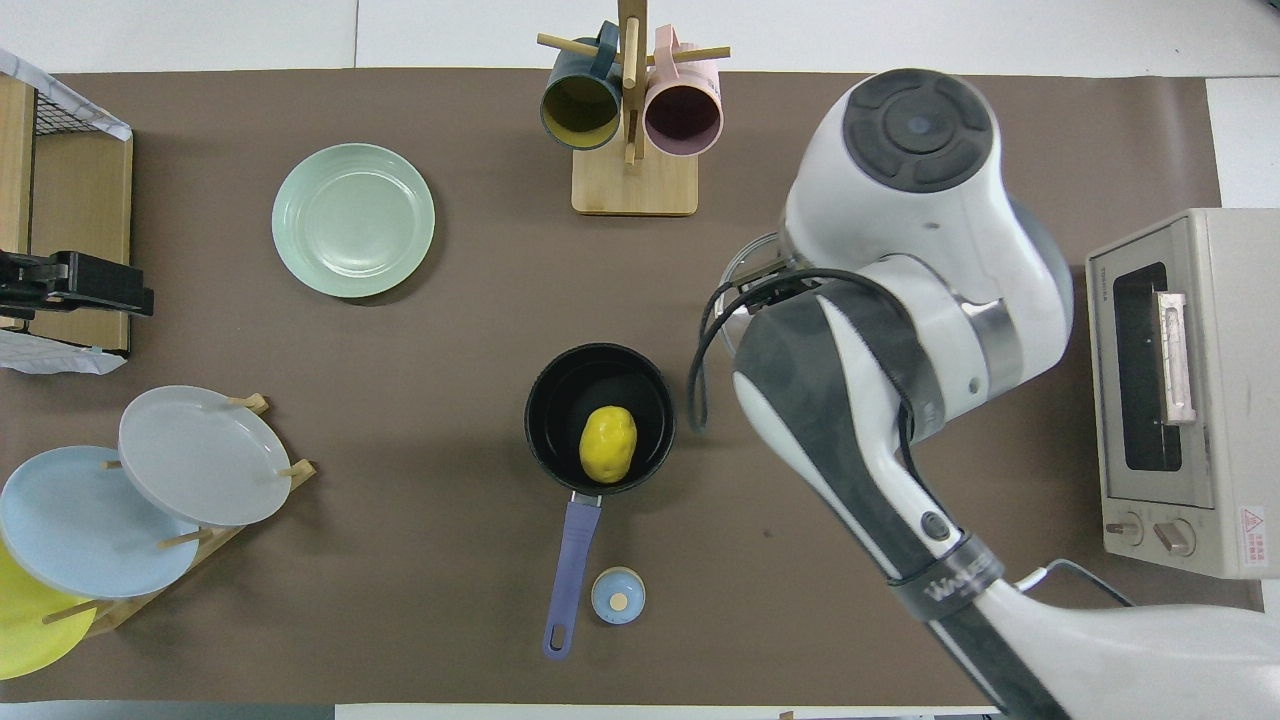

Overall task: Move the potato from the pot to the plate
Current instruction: 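Carry the lid toward the toaster while the left gripper reaches the pot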

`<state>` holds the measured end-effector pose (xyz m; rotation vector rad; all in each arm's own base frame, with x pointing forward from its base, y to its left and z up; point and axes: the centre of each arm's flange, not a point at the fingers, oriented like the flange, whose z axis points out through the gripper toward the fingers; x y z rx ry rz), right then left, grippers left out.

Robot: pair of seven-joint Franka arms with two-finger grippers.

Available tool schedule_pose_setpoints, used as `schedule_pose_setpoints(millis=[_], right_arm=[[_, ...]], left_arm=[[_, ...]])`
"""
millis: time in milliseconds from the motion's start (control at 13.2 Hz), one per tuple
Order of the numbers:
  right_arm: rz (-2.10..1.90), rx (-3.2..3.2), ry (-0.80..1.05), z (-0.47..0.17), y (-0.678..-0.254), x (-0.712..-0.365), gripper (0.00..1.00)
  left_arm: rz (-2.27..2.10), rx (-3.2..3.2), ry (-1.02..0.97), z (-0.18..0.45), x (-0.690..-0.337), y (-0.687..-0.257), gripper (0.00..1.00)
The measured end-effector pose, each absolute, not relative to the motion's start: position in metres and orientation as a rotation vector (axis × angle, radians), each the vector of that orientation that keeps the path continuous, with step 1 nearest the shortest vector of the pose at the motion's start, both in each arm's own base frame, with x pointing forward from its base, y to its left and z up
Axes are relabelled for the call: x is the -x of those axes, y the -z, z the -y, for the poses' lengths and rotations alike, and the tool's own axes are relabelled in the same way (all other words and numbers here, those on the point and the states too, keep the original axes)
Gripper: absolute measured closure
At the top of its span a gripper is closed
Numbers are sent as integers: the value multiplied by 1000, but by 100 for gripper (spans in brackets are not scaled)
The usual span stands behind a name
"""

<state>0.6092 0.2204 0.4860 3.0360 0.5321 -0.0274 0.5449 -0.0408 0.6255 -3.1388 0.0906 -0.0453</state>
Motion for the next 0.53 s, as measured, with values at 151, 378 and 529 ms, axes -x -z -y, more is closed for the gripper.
schedule_pose_setpoints(millis=[151, 378, 529], right_arm=[[-600, -3026, 49, -148, -472, -629, 37], [-646, -3022, 14, -66, -427, -632, 37], [-666, -3018, -13, -37, -390, -614, 37]], left_arm=[[-105, 3138, 33, 46, -544, -625, 0], [-118, 3137, 19, 50, -542, -623, 0], [-156, 3135, 5, 63, -540, -620, 0]])
